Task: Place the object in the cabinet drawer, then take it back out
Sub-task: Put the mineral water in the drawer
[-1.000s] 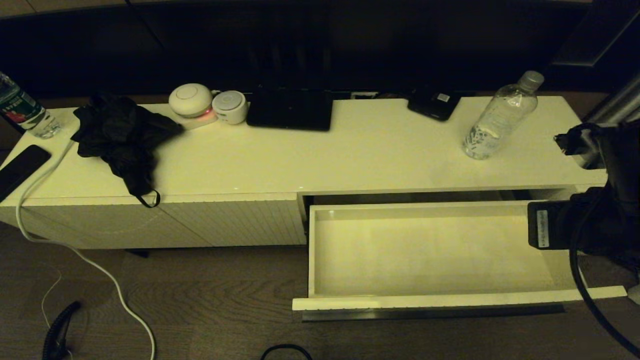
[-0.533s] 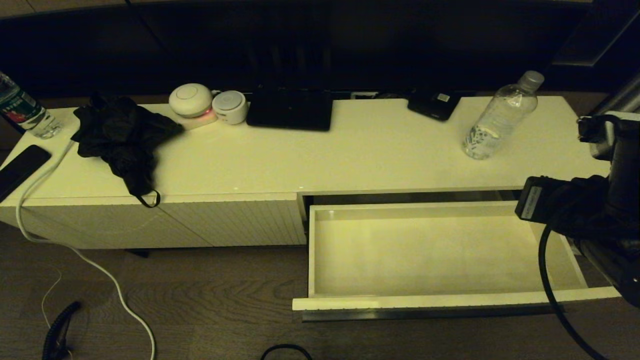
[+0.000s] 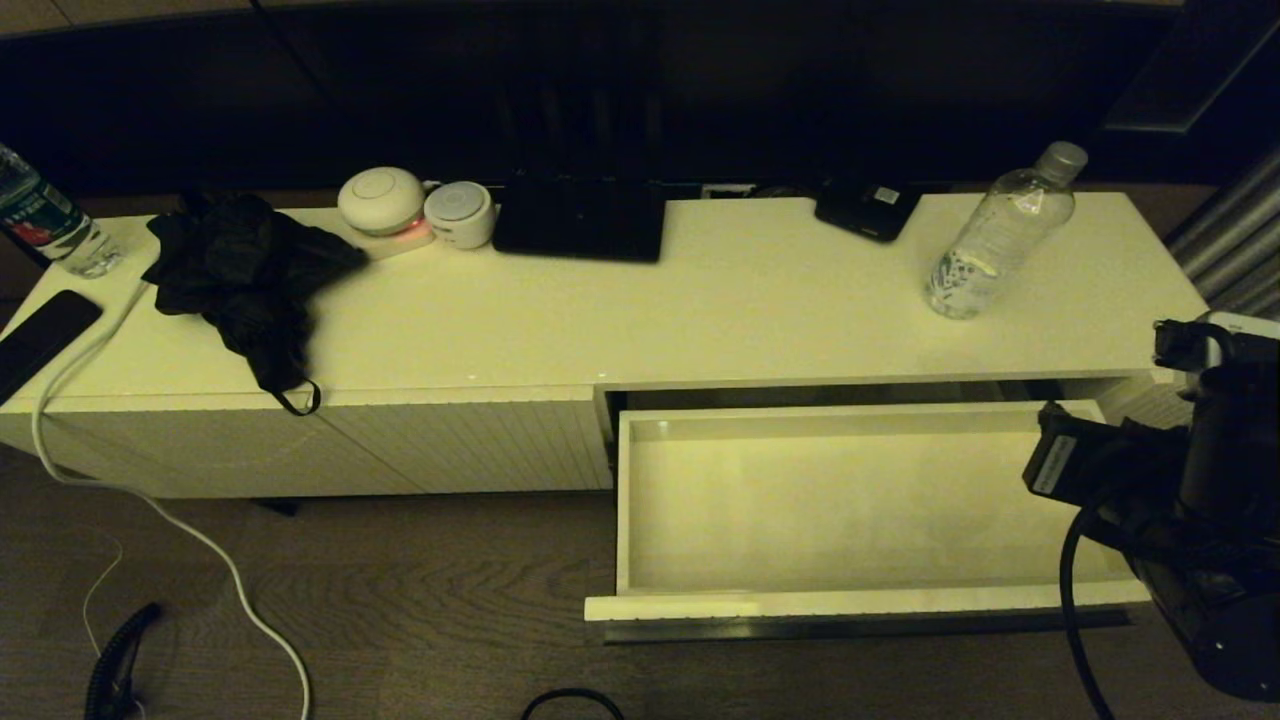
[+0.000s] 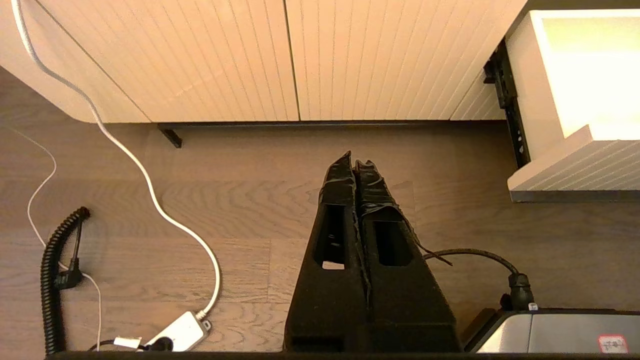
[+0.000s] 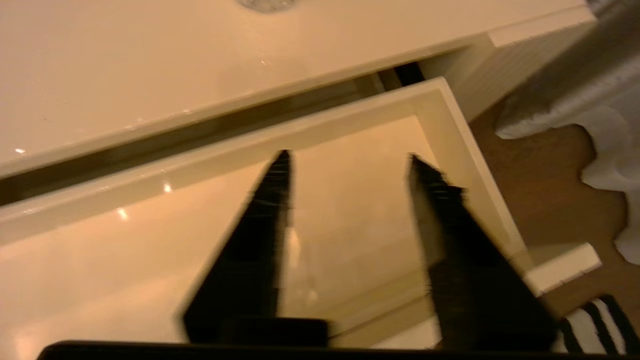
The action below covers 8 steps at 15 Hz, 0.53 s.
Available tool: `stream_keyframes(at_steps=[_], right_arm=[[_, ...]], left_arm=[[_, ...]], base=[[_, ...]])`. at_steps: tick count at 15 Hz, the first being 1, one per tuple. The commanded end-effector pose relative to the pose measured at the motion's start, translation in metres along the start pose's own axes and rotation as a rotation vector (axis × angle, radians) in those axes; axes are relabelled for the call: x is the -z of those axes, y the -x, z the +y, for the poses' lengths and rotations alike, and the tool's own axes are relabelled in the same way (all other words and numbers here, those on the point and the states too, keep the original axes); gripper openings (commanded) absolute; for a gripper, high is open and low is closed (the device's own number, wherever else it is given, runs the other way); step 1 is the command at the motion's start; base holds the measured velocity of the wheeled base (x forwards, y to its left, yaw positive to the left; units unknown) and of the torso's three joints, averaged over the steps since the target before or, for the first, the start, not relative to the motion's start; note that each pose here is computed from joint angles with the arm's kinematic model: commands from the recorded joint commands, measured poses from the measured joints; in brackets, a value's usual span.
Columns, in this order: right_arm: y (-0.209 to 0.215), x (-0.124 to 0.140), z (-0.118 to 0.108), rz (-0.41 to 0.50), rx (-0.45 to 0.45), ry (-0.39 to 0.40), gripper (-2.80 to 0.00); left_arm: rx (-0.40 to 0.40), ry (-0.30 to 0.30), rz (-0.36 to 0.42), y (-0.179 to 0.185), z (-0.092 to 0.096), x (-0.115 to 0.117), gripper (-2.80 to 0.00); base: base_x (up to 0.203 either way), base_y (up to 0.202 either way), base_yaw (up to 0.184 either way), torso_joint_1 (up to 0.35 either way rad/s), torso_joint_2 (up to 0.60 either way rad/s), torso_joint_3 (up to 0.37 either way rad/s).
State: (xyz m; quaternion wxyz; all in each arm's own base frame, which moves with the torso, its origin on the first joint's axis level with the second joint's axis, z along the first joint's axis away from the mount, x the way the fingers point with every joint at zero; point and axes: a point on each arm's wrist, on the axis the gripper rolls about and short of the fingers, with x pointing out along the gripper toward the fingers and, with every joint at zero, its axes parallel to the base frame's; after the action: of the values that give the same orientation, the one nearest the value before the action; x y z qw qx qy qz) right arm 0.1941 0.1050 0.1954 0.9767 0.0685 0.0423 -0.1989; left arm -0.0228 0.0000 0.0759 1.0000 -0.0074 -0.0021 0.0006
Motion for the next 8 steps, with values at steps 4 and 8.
stream_keyframes(at_steps=[4, 8], right_arm=[[0.008, 0.007, -0.001, -0.016, 0.007, -0.013, 0.0], [-0.012, -0.013, 0.005, -0.09, 0.046, -0.066, 0.0]], left_arm=[[0.0, 0.0, -0.001, 0.0, 0.0, 0.0, -2.8], [0.0, 0.0, 0.0, 0.0, 0.0, 0.0, -2.8]], base=[[0.0, 0.0, 0.0, 0.0, 0.0, 0.0], [0.0, 0.0, 0.0, 0.0, 0.0, 0.0]])
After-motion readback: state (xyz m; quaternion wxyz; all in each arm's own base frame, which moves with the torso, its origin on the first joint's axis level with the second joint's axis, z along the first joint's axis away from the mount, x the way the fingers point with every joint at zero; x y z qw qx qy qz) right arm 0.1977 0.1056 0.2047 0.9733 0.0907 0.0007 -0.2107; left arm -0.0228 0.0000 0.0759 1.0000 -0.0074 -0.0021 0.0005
